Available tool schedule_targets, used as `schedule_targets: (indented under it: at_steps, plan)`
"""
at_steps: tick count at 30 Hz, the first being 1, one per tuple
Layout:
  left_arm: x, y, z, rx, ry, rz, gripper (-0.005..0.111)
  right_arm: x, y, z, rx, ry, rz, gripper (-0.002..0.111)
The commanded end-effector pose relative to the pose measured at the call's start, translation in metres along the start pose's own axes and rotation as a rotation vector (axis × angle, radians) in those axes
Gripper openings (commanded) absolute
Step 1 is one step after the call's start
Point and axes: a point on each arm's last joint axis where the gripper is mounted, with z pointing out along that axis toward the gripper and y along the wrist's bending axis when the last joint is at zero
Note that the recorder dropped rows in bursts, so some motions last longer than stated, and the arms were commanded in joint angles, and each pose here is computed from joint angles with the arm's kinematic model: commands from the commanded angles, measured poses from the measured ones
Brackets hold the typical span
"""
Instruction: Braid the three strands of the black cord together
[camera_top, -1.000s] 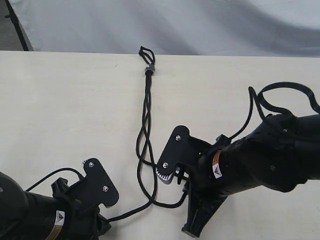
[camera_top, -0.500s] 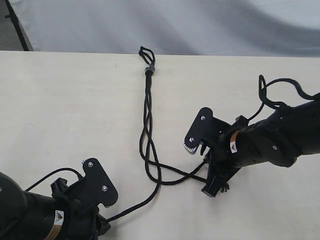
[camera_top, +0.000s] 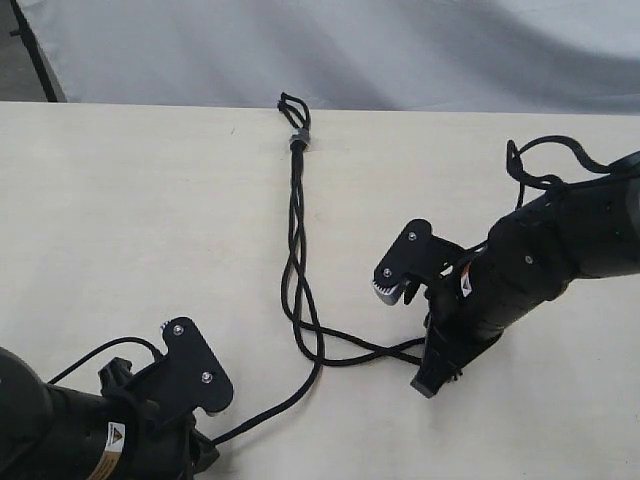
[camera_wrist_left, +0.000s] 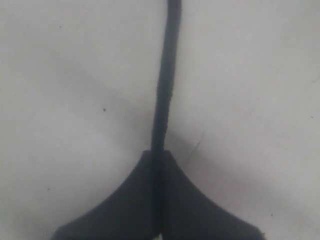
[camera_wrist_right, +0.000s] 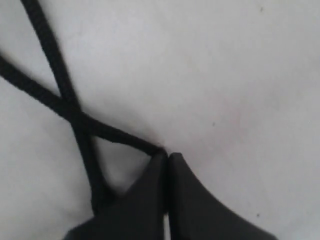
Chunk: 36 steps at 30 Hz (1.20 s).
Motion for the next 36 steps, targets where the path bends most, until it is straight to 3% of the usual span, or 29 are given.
schedule_targets:
  at_steps: [1, 5, 12, 23, 33, 36]
  plan:
    - [0.011, -0.003, 0.004, 0.028, 0.046, -0.006, 0.0, 0.033, 0.018, 0.006, -0.166, 0.307, 0.068, -0.001]
    - [0.011, -0.003, 0.004, 0.028, 0.046, -0.006, 0.0, 0.04, 0.03, 0.005, -0.23, 0.348, 0.124, -0.001]
    - [0.011, -0.004, 0.004, 0.033, 0.046, -0.009, 0.0, 0.045, 0.068, 0.004, -0.337, 0.387, 0.041, -0.001]
    - [0.011, -0.005, 0.004, 0.044, 0.046, -0.009, 0.0, 0.026, 0.14, -0.01, -0.523, 0.29, -0.328, -0.001]
    - [0.011, -0.005, 0.004, 0.044, 0.046, -0.007, 0.0, -0.002, 0.131, -0.042, -0.412, 0.126, -0.472, -0.001]
    - [0.011, -0.005, 0.004, 0.044, 0.046, -0.007, 0.0, -0.009, 0.113, -0.056, -0.276, 0.101, -0.462, -0.001]
